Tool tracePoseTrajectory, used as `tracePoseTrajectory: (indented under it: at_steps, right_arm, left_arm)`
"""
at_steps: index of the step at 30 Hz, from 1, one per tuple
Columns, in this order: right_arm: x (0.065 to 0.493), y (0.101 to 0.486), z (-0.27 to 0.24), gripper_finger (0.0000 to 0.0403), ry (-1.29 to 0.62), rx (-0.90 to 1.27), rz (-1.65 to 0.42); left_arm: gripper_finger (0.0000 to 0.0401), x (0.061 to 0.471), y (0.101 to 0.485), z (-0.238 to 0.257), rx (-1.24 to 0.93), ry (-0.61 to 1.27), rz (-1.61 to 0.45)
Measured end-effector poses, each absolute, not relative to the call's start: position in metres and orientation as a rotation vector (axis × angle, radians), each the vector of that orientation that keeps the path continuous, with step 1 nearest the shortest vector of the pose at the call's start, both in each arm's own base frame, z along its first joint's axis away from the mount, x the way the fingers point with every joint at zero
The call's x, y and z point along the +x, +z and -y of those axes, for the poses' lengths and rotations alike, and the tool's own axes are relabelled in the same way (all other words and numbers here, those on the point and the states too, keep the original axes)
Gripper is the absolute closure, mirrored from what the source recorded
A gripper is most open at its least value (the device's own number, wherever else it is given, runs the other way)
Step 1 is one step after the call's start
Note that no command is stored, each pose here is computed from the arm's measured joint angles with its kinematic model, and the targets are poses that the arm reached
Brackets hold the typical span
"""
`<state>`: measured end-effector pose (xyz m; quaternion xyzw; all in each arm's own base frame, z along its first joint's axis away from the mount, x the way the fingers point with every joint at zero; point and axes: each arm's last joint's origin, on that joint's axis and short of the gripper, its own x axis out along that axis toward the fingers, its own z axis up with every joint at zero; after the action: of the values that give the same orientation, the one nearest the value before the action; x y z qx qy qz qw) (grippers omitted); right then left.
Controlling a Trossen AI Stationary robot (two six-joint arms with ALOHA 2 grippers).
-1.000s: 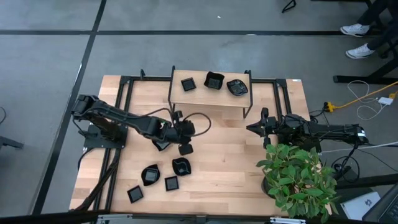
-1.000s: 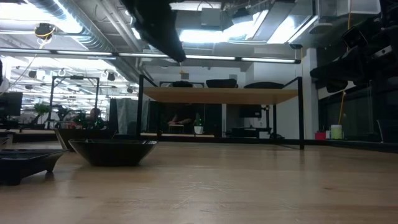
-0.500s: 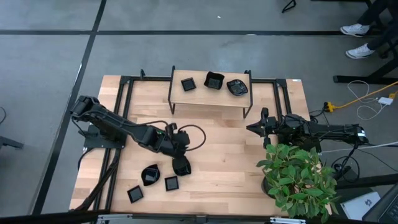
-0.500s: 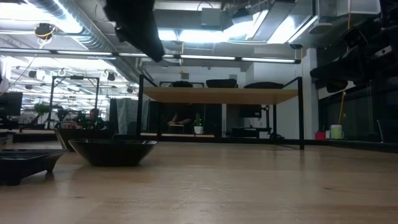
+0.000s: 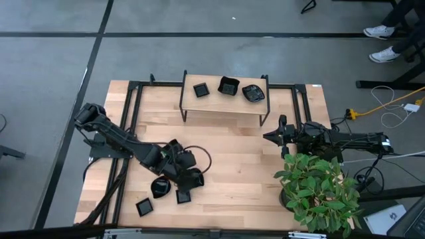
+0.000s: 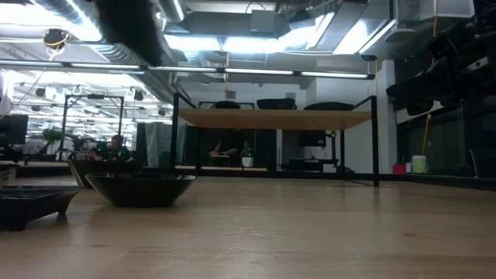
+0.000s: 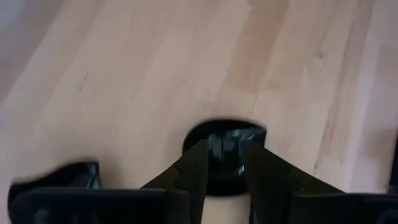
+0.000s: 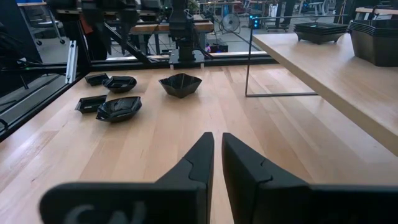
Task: Pick & Place Mini shaped plates
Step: Stack the distorted square plate on top of the distorted square plate on the shelf
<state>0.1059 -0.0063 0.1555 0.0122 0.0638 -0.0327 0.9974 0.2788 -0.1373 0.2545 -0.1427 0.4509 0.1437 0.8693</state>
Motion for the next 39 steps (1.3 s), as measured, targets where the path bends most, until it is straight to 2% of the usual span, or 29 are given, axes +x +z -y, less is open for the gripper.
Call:
tracePoseTrajectory:
  at_steps: [13,19,26,39]
  right_arm:
    - [0.106,0.155,0.006,0.0369,-0.066,0.024,-0.128]
    - [0.106,0.155,0.006,0.0369,-0.066,0.024,-0.127]
    - [0.106,0.156,0.006,0.0369,-0.066,0.024,-0.127]
    - [0.106,0.156,0.006,0.0369,-0.065,0.024,-0.127]
  left_arm:
    - [0.0317,0.255,0.243,0.135,-0.340,0.577,-1.051]
    - [0.0314,0.265,0.218,0.133,-0.274,0.662,-1.127]
    - [0.0304,0.274,0.185,0.122,-0.281,0.848,-1.256]
    - [0.0300,0.282,0.169,0.112,-0.287,0.877,-1.344]
